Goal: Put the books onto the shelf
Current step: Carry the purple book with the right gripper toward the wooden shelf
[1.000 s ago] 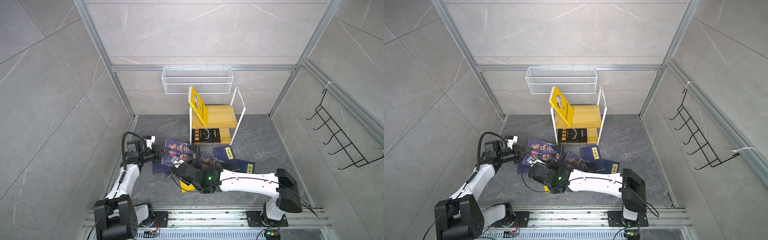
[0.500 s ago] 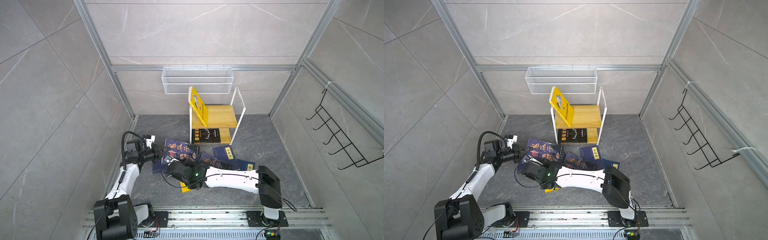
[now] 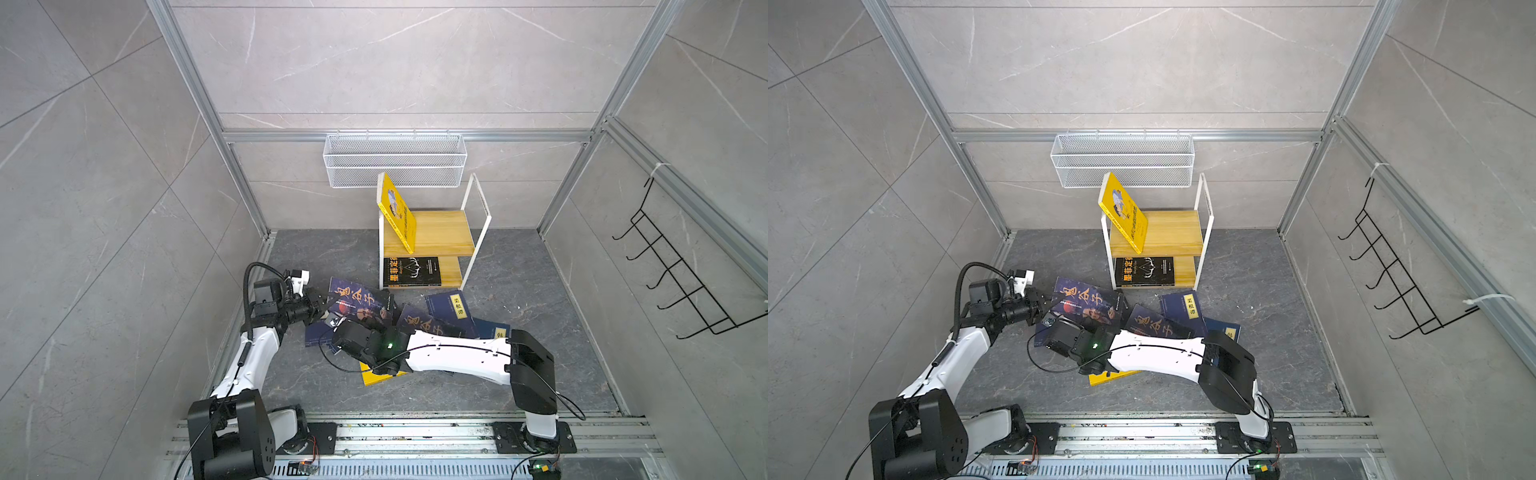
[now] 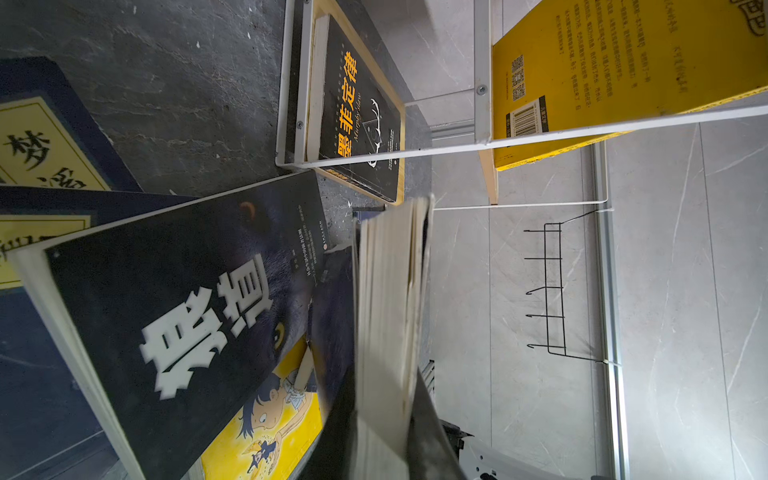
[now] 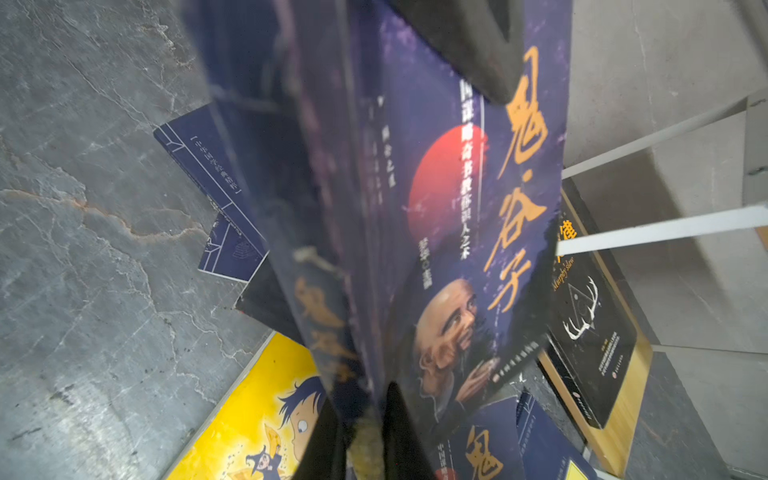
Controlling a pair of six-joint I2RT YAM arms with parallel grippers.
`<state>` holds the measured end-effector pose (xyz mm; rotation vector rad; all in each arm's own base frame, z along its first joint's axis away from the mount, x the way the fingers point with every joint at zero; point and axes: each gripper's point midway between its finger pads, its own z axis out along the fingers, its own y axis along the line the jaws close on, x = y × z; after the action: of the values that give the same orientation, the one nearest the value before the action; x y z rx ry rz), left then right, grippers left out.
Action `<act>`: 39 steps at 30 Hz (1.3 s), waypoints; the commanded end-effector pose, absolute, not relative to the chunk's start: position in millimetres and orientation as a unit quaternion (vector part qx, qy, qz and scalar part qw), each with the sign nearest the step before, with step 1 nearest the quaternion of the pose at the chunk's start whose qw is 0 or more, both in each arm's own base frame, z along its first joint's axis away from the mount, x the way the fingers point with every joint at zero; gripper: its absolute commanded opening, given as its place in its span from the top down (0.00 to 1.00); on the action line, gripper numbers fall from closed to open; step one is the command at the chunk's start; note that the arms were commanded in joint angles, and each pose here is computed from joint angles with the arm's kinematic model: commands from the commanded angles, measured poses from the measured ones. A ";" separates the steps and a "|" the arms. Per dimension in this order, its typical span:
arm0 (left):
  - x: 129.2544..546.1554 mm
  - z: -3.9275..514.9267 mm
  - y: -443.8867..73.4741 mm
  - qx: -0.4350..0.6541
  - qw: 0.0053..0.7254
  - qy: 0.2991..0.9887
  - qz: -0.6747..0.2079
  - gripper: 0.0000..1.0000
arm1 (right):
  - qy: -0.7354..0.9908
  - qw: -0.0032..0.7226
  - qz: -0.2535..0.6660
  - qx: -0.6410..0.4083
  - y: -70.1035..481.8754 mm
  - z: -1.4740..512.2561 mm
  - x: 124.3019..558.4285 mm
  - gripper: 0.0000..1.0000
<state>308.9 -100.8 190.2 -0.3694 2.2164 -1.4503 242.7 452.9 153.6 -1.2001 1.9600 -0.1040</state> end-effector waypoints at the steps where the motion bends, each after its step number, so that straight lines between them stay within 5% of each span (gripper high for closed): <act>1: 306.2 215.4 -106.0 -0.091 0.250 0.790 -0.552 1.00 | 0.794 0.429 -0.036 -0.429 445.8 165.5 260.9 1.00; 3: 305.6 216.6 -106.1 -0.089 0.252 0.790 -0.552 1.00 | 0.793 0.431 -0.033 -0.430 443.9 169.3 260.1 1.00; 21: 308.6 210.6 -89.3 -0.090 0.281 0.810 -0.507 0.05 | 0.804 0.470 0.048 -0.361 371.5 231.0 241.2 1.00; 39: 314.6 187.0 -59.3 -0.118 0.305 0.846 -0.421 0.00 | 0.771 0.593 0.111 -0.203 248.4 369.5 236.1 1.00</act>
<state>310.0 -63.6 170.1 -0.3840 2.2731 -1.1698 227.5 273.5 332.3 -0.6391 1.8561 0.2646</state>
